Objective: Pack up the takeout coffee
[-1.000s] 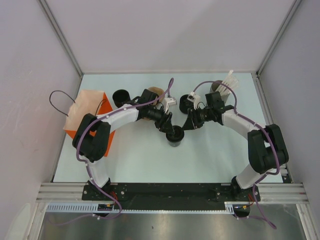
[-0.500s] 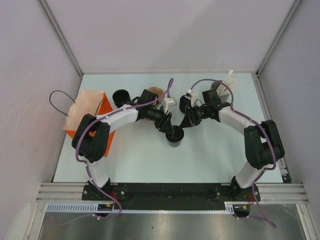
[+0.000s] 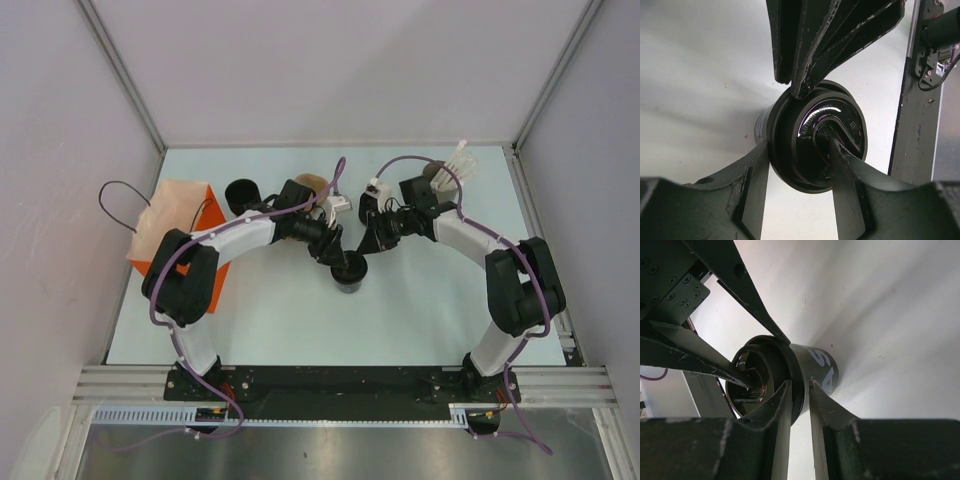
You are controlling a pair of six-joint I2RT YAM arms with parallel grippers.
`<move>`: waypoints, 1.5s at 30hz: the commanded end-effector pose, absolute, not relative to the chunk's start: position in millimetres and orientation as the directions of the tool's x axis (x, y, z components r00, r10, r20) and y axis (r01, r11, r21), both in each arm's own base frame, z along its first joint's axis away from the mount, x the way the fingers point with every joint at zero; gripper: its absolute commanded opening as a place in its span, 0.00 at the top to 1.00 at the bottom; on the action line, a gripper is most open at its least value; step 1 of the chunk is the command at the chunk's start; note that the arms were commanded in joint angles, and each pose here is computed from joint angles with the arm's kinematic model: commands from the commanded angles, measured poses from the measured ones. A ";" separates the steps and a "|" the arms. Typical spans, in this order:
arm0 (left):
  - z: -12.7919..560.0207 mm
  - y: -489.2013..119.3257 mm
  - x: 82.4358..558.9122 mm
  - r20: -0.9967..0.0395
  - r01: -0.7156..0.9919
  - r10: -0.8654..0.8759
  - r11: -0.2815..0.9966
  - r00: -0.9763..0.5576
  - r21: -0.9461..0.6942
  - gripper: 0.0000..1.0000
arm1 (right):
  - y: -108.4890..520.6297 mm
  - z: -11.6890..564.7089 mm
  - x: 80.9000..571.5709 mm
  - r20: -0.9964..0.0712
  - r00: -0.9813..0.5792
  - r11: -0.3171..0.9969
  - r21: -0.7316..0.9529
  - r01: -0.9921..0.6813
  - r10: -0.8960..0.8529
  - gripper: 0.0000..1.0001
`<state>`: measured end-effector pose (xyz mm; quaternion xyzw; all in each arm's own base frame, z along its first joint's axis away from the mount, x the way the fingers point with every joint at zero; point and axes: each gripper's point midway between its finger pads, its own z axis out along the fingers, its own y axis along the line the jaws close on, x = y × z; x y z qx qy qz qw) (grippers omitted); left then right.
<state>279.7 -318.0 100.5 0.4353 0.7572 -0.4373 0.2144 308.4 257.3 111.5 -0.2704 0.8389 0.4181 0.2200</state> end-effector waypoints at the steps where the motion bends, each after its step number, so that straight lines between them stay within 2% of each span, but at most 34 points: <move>1: 35.0 -278.4 279.2 -0.589 0.851 0.615 0.383 -0.525 -0.358 0.48 | 251.0 60.9 299.2 -0.517 -0.767 0.595 0.497 -0.631 -0.381 0.77; 14: 27.1 -269.1 280.7 -0.560 0.851 0.641 0.411 -0.524 -0.325 0.50 | 235.3 30.2 285.8 -0.462 -0.750 0.648 0.395 -0.652 -0.473 0.77; 31: 23.7 -273.0 266.8 -0.551 0.892 0.702 0.376 -0.452 -0.252 0.51 | 226.2 33.4 255.7 -0.479 -0.669 0.599 0.315 -0.736 -0.569 0.77; 40: 16.5 -264.8 268.3 -0.521 0.889 0.721 0.397 -0.457 -0.229 0.51 | 219.3 11.6 246.6 -0.418 -0.677 0.611 0.302 -0.732 -0.606 0.77; 45: 15.6 -257.9 268.3 -0.501 0.890 0.738 0.408 -0.452 -0.203 0.46 | 209.5 -2.0 241.7 -0.373 -0.683 0.623 0.286 -0.728 -0.628 0.76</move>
